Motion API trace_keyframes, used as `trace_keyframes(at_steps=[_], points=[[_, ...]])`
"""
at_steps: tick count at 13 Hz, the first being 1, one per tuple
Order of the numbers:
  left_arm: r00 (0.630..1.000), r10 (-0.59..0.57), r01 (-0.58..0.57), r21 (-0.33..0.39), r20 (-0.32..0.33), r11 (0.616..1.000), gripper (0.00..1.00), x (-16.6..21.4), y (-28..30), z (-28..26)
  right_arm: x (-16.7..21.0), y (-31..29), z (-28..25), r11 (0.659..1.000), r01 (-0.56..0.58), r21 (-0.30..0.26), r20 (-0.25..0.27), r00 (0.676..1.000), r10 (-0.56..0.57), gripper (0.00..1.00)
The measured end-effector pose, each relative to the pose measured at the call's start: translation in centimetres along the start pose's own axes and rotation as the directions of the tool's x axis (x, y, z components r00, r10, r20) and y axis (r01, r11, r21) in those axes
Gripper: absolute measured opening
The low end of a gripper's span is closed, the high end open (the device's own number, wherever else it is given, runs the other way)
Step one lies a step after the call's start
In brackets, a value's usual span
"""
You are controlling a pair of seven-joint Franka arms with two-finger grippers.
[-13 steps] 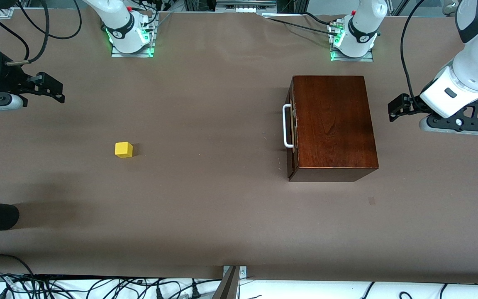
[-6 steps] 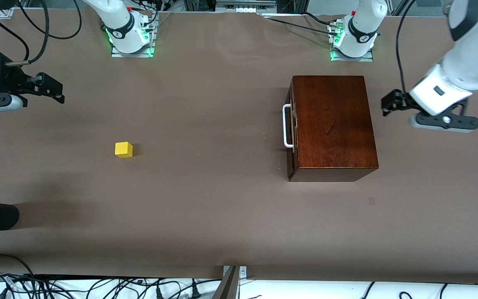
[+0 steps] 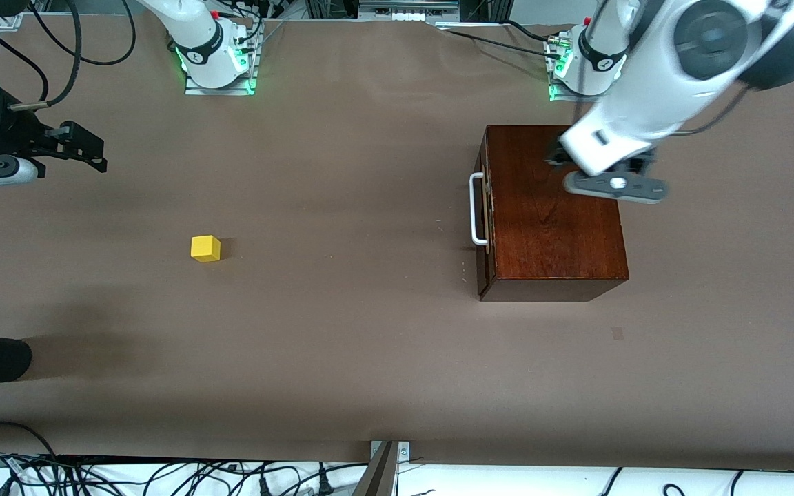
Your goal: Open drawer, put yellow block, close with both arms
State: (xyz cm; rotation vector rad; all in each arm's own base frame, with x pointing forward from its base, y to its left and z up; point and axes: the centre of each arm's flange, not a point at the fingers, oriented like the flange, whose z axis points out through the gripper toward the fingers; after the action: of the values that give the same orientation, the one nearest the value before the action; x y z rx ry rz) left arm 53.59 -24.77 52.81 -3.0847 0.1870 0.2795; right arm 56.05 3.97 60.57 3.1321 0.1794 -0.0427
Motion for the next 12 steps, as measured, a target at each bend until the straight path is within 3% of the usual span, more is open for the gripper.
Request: trace_keyframes(at_steps=[4,7,8,12], points=[[0.999,-0.052,0.052,-0.068,0.000,0.996,1.00,1.4,8.9,5.4,0.2,0.3,0.1,1.000,-0.005,-0.001,-0.006,1.000,0.005,1.00],[0.999,-0.040,0.042,-0.092,0.025,0.995,1.00,2.7,11.9,9.5,0.4,0.4,0.1,1.000,-0.008,-0.001,-0.020,1.000,0.008,1.00],[0.999,-0.040,0.042,-0.084,0.025,0.996,1.00,2.8,12.9,10.7,0.5,0.6,0.1,1.000,-0.012,-0.002,-0.027,1.000,0.012,1.00],[1.000,0.000,0.001,0.069,-0.009,0.998,1.00,1.6,17.2,16.3,1.4,1.2,0.3,1.000,-0.022,-0.005,-0.069,0.997,0.021,1.00]])
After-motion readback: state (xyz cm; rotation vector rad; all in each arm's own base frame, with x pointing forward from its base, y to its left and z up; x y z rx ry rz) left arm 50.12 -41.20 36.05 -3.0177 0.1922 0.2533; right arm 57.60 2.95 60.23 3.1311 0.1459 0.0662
